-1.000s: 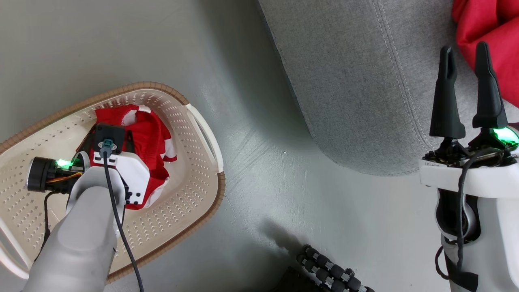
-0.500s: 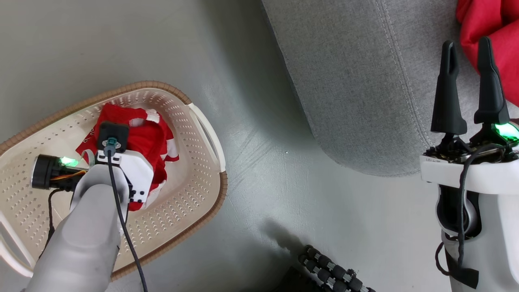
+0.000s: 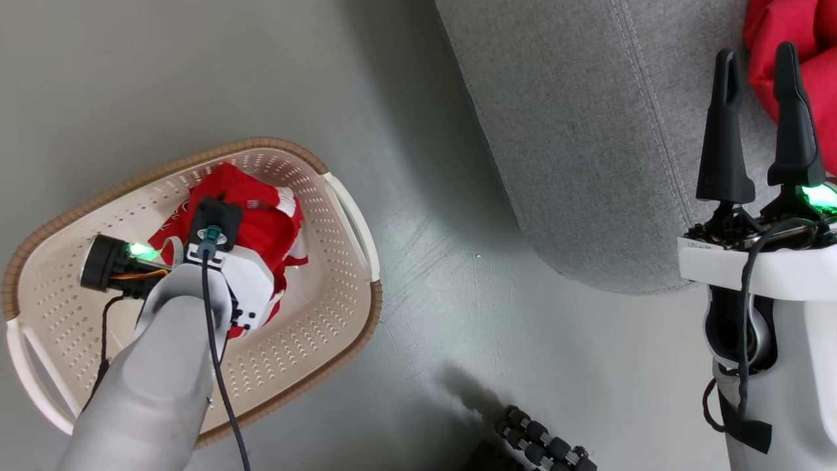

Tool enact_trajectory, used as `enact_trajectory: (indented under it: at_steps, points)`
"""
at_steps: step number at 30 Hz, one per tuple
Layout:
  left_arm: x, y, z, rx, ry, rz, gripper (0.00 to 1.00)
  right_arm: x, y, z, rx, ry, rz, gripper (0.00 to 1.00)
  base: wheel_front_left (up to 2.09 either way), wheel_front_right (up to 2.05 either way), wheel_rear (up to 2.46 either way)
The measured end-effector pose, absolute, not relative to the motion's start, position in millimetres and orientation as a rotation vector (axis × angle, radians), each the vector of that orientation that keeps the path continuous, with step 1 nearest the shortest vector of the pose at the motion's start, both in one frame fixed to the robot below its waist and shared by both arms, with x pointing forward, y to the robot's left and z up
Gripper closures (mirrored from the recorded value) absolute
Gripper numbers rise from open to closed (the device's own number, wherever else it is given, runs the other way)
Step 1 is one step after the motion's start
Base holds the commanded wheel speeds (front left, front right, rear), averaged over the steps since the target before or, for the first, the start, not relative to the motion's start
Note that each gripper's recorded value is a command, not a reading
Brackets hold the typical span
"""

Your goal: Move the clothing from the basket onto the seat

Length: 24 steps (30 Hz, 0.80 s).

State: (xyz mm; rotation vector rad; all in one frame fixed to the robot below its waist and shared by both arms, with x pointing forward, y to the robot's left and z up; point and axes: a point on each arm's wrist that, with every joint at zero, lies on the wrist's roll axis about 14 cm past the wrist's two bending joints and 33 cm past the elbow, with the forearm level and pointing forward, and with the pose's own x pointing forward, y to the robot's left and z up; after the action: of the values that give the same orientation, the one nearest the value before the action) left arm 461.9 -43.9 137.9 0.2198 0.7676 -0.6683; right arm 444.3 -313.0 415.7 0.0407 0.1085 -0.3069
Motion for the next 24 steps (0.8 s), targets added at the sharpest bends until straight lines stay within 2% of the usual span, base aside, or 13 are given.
enact_trajectory:
  at_steps: [13, 24]
  points:
    - [481, -51, 187, 0.147, 0.626, -0.676, 1.00, 453, -299, 426, 0.035, 0.077, -0.259, 0.00, 0.00, 0.00, 0.00]
    - [502, -41, 232, 0.093, 0.518, -0.616, 1.00, 463, -283, 440, 0.028, 0.036, -0.207, 0.00, 0.00, 0.00, 0.00]
